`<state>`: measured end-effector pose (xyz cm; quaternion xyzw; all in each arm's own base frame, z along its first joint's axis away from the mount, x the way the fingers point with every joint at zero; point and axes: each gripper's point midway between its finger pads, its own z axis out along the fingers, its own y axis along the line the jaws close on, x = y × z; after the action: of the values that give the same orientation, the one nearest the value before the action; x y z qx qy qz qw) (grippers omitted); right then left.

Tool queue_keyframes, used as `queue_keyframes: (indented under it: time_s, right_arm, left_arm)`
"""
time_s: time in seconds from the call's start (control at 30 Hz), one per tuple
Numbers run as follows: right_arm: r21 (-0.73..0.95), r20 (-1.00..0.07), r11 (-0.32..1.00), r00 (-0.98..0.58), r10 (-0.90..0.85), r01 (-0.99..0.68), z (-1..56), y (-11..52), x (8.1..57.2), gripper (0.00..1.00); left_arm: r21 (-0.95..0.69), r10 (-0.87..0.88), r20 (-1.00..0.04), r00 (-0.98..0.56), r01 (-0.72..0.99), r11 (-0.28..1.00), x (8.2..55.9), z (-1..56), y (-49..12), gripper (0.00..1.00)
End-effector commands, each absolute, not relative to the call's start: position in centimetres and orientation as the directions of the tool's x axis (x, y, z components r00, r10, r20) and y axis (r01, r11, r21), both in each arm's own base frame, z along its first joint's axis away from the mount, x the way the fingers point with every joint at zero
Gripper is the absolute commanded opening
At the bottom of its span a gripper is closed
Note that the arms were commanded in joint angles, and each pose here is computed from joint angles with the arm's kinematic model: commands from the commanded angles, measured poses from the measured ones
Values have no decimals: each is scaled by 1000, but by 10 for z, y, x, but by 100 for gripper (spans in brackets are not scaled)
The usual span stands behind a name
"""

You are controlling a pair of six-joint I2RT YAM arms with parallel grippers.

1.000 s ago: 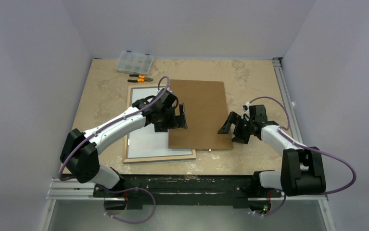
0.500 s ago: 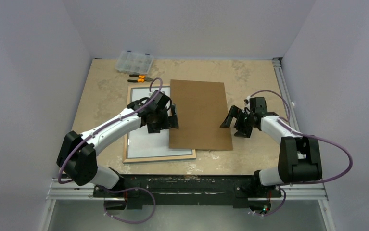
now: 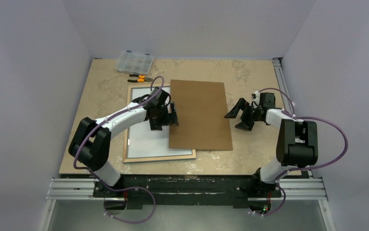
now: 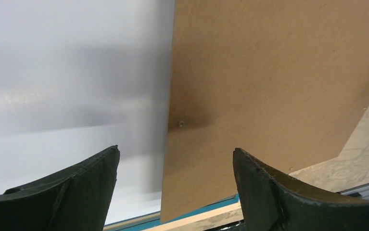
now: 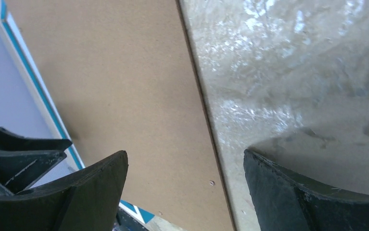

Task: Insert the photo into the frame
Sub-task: Turn over the photo frame item at the center of the board.

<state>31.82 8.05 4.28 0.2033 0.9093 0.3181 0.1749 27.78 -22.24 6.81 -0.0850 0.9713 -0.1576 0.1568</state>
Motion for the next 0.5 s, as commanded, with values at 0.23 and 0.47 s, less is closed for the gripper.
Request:
queue_keyframes:
  time_s: [0.23,0.47]
  right_arm:
    - [640,-136,711,-869,477,290,14,82,321,89]
    - [624,-113,733,-897,428,271,2,98,316,88]
  left_arm:
    - [-311,-215,-305,-928,-116,943,315,58,-213,62]
    - [-257,-189,-280,-941,-117,959,311,41,-206,62]
